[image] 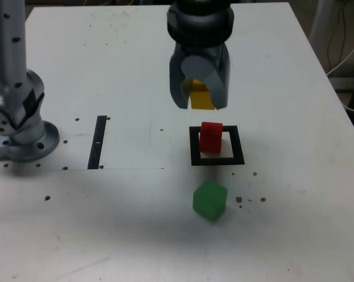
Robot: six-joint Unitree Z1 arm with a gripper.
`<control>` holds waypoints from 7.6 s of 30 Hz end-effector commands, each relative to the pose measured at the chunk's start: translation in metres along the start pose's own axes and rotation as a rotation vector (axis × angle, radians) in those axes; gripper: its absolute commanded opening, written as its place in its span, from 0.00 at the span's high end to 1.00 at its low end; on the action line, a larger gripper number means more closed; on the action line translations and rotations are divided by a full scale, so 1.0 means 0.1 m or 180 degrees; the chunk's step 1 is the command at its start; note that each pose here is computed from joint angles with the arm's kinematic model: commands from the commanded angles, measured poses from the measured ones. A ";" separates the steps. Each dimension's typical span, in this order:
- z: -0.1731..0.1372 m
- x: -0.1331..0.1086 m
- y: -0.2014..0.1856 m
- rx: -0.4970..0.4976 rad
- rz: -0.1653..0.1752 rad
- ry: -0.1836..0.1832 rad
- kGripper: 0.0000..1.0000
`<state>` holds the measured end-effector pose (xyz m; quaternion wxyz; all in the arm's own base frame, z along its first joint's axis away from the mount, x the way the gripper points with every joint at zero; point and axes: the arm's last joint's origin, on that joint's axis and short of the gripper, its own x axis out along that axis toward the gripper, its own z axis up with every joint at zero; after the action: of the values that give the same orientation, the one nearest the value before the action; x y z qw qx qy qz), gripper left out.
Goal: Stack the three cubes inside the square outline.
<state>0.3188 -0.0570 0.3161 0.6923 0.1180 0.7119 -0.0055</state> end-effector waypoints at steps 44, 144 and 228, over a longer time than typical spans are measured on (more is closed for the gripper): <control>0.28 0.51 -0.04 -0.0050 -0.0042 0.0218 0.77; 0.36 0.85 -1.30 -0.0551 -0.0571 0.0339 0.11; -0.06 -0.01 -0.15 0.0056 -0.0038 0.0119 0.74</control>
<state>0.3059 -0.0732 0.3185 0.6796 0.1208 0.7234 -0.0178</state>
